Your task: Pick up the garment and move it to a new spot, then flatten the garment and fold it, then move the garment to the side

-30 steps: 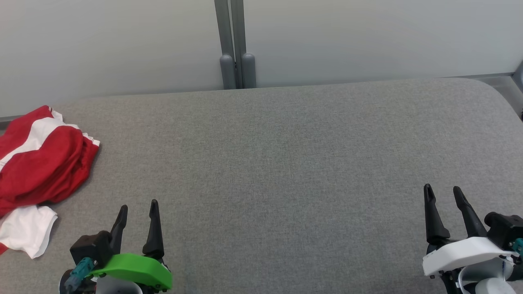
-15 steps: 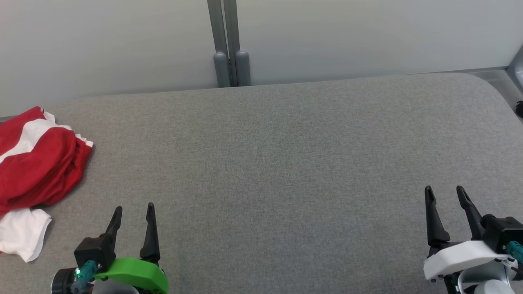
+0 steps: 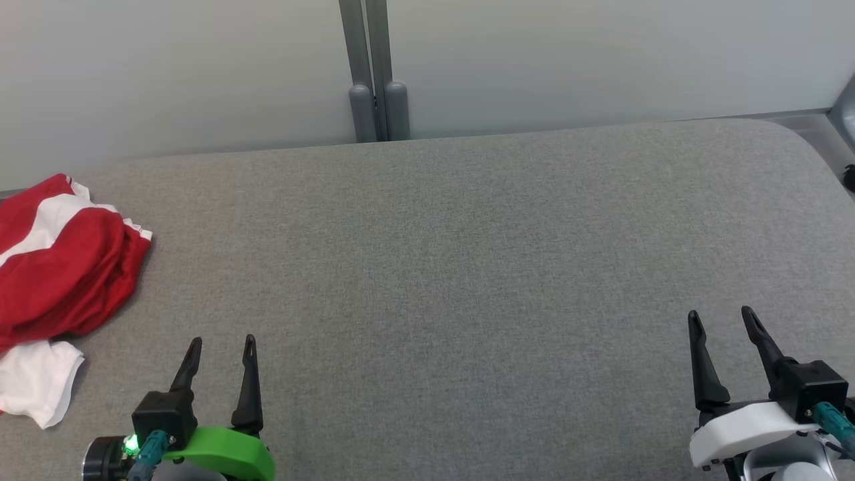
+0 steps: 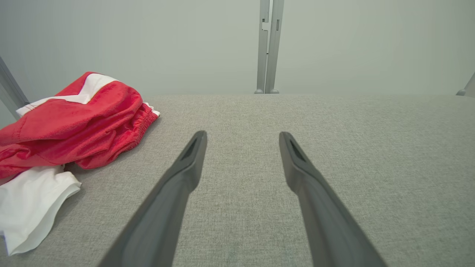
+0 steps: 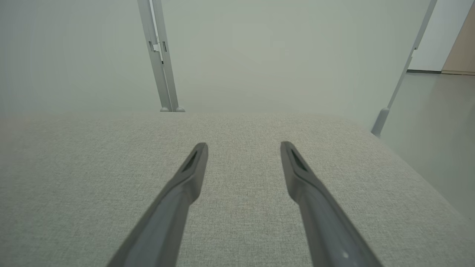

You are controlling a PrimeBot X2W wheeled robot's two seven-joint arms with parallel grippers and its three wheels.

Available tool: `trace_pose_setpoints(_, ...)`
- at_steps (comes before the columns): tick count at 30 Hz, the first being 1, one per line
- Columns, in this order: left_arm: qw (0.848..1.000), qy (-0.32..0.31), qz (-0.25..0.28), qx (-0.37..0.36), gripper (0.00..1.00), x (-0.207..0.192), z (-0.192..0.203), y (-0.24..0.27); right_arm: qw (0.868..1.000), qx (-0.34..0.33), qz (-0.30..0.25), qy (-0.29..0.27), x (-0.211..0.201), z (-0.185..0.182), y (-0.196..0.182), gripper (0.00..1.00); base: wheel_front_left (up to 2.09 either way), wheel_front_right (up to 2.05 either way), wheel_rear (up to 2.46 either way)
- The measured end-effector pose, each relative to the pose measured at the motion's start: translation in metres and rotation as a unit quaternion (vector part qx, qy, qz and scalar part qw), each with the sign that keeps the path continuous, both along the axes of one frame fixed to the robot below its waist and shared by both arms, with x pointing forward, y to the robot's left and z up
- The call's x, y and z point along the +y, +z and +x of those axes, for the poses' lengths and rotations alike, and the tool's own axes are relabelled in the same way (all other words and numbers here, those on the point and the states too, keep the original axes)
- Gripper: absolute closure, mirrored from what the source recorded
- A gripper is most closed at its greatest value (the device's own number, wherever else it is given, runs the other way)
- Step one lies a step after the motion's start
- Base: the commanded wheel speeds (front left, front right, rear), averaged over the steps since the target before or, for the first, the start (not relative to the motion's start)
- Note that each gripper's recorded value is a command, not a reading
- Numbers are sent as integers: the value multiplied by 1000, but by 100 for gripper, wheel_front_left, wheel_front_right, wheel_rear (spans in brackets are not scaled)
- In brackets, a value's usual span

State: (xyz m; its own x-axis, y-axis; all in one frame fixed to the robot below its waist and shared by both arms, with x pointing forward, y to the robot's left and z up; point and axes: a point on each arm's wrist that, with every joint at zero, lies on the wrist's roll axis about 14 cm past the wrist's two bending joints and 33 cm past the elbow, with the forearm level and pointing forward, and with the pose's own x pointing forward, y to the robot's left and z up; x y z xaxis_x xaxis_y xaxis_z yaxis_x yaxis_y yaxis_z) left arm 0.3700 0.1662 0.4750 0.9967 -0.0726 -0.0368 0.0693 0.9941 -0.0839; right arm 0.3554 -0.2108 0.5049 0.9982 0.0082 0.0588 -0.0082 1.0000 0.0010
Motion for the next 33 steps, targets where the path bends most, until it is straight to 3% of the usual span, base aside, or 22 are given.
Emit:
trace_pose_setpoints(15,999,-12,34,-9,0,-2,-1,0,999,0,-50,9,2,-2,-3,0,0,0,0)
trace_pose_setpoints(33,999,28,20,-3,0,22,-14,-4,998,4,-51,45,23,9,-7,0,0,0,0)
